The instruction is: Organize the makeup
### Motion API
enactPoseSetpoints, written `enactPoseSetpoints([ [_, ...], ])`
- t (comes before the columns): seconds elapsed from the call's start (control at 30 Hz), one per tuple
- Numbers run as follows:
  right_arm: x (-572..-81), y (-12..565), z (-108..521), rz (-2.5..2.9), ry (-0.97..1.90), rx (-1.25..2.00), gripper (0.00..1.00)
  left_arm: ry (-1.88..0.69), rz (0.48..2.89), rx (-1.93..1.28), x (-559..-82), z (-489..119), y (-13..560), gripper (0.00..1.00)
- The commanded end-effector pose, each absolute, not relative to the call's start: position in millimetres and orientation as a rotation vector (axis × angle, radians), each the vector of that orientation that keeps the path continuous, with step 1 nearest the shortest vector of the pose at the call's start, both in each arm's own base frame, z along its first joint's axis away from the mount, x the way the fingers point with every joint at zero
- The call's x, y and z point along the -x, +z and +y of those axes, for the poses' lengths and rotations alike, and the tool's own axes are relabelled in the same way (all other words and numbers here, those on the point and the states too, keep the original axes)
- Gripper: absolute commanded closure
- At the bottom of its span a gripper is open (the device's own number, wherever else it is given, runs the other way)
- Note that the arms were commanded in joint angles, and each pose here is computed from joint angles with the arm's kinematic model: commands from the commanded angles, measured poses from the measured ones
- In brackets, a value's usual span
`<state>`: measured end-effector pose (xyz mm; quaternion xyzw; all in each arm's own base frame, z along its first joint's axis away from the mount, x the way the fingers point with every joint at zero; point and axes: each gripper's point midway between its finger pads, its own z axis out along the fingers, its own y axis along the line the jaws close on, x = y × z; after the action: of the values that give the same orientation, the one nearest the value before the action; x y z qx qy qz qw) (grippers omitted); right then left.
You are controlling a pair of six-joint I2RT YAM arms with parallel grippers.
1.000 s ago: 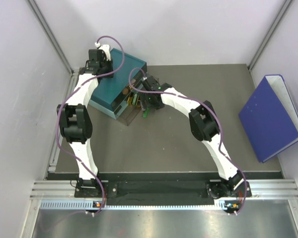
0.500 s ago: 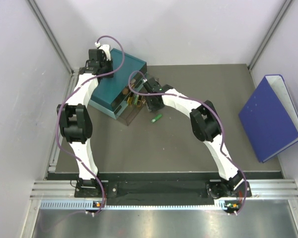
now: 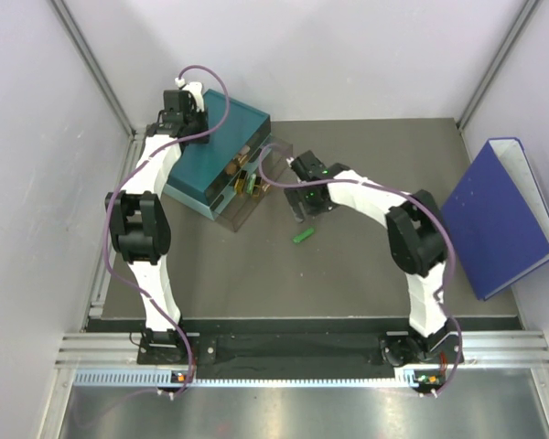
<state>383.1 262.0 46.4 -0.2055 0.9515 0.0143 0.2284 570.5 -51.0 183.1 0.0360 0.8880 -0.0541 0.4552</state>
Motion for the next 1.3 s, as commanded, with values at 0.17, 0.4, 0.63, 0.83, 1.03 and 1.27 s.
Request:
enactPoseSetpoints([
  [0.17, -346, 120, 228, 2.523, 0.160, 0.569, 0.00, -0.232, 2.755, -0.093, -474, -69, 38, 0.66],
  [0.4, -273, 95, 229, 2.714, 0.401, 0.685, 0.70, -0.231, 2.758, -0.095, -475, -69, 36, 0.66],
  [0.63, -225, 82, 209, 2.910, 0.411, 0.737, 1.00, -0.234, 2.766, -0.091, -474, -69, 34, 0.66],
  [0.83, -194, 81, 194, 3.008, 0.419, 0.779, 1.00, -0.216, 2.779, -0.091, -471, -67, 31, 0.66],
  [1.03, -135, 83, 170, 3.262, 0.442, 0.762, 1.00, -0.178, 2.794, -0.092, -468, -62, 29, 0.66],
  [1.27, -125, 64, 149, 3.404, 0.220, 0.656, 1.00, -0.195, 2.816, -0.068, -466, -65, 19, 0.66],
])
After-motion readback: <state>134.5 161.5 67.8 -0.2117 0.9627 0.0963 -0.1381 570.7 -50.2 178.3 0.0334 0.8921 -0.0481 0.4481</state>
